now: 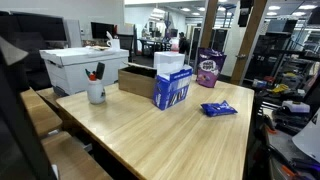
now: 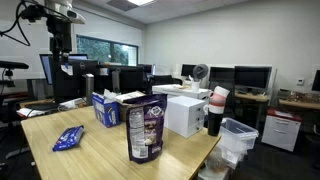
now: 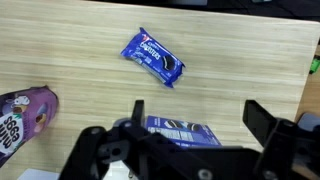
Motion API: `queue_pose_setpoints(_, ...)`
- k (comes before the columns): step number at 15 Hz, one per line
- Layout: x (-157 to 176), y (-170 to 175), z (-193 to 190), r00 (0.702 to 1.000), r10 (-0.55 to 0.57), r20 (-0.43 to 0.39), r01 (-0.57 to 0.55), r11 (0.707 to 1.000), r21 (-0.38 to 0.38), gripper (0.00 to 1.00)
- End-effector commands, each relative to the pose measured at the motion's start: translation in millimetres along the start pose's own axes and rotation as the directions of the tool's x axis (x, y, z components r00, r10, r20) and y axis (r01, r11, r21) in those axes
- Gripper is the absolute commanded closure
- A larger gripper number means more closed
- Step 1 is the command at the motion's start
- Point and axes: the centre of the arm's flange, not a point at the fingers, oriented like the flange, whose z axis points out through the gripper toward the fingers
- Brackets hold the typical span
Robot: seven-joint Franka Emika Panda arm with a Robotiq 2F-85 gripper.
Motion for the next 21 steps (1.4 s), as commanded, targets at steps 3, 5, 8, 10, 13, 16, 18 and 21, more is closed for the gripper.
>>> queue_pose_setpoints(3,0.0,0.0,0.0,1.0,0.0,0.0,0.0,1.0,0.0,0.0)
queue_pose_setpoints(5,0.0,0.0,0.0,1.0,0.0,0.0,0.0,1.0,0.0,0.0)
queue_pose_setpoints(8,0.0,0.0,0.0,1.0,0.0,0.0,0.0,1.0,0.0,0.0)
queue_pose_setpoints(10,0.0,0.0,0.0,1.0,0.0,0.0,0.0,1.0,0.0,0.0)
queue_pose_setpoints(13,0.0,0.0,0.0,1.0,0.0,0.0,0.0,1.0,0.0,0.0)
queue_pose_setpoints(16,2.5,-0.2,1.5,1.0,0.001,-0.003,-0.001,1.0,-0.002,0.0)
queue_pose_setpoints(18,11.3,-2.5,7.1,1.0,0.006,-0.004,-0.006,1.0,-0.012,0.0)
queue_pose_setpoints(21,24.6,-6.0,16.5,1.0,0.015,-0.014,-0.015,1.0,-0.01,0.0)
